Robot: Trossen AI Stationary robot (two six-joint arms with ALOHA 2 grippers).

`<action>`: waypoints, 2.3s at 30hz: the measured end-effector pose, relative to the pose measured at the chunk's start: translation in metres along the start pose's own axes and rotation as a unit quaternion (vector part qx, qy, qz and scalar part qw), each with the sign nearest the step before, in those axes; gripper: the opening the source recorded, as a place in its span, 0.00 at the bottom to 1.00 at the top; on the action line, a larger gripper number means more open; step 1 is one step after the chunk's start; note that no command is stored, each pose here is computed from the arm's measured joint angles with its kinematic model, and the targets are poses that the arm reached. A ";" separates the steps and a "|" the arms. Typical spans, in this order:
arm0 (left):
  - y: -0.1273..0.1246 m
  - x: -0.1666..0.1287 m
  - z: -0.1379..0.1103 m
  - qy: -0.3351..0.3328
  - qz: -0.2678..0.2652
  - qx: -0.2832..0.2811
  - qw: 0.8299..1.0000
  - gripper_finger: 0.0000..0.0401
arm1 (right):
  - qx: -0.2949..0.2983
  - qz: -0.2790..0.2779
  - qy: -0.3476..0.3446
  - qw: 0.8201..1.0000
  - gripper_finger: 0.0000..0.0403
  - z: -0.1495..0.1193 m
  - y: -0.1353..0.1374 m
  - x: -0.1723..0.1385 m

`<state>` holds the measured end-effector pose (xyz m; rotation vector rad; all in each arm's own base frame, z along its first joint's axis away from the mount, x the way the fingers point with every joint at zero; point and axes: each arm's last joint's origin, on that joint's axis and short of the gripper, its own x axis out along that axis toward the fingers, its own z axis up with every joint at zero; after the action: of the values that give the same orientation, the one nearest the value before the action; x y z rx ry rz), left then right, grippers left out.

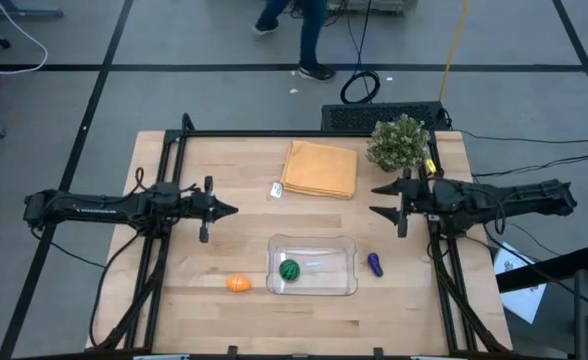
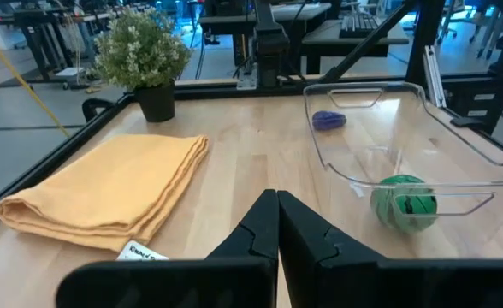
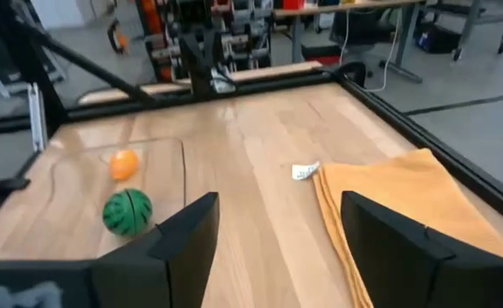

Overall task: Pick and placing Produce into tupperware
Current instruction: Put the eggplant into the transparent bin

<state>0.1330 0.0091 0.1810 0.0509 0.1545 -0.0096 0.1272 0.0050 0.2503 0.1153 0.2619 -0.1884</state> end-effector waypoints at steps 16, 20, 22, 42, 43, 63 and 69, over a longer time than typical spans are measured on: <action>0.000 0.000 0.000 0.002 0.000 -0.009 1.000 0.01 | 0.001 0.043 0.037 0.998 0.34 0.011 0.006 0.005; 0.000 0.000 0.000 0.002 0.000 -0.009 1.000 0.00 | 0.015 0.047 0.102 0.994 0.30 0.019 0.009 0.006; 0.000 0.000 -0.001 0.003 0.001 -0.009 1.000 0.01 | 0.014 0.042 0.137 0.990 0.30 0.019 0.010 0.008; 0.000 0.000 -0.001 0.003 0.001 -0.012 1.000 0.01 | 0.181 0.095 0.383 0.901 0.30 -0.005 0.016 0.022; 0.000 0.000 -0.001 0.003 0.001 -0.012 1.000 0.02 | 0.194 0.098 0.391 0.894 0.30 -0.006 0.016 0.022; 0.000 0.000 0.000 0.003 0.001 -0.012 1.000 0.02 | 0.208 0.098 0.463 0.856 0.30 -0.012 0.019 0.037; 0.000 0.000 -0.001 0.005 0.002 -0.012 1.000 0.05 | 0.135 0.093 0.543 0.824 0.30 0.002 0.029 0.051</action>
<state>0.1330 0.0092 0.1803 0.0280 0.1639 -0.0033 0.1824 0.0245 0.2413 0.5326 1.3679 0.0605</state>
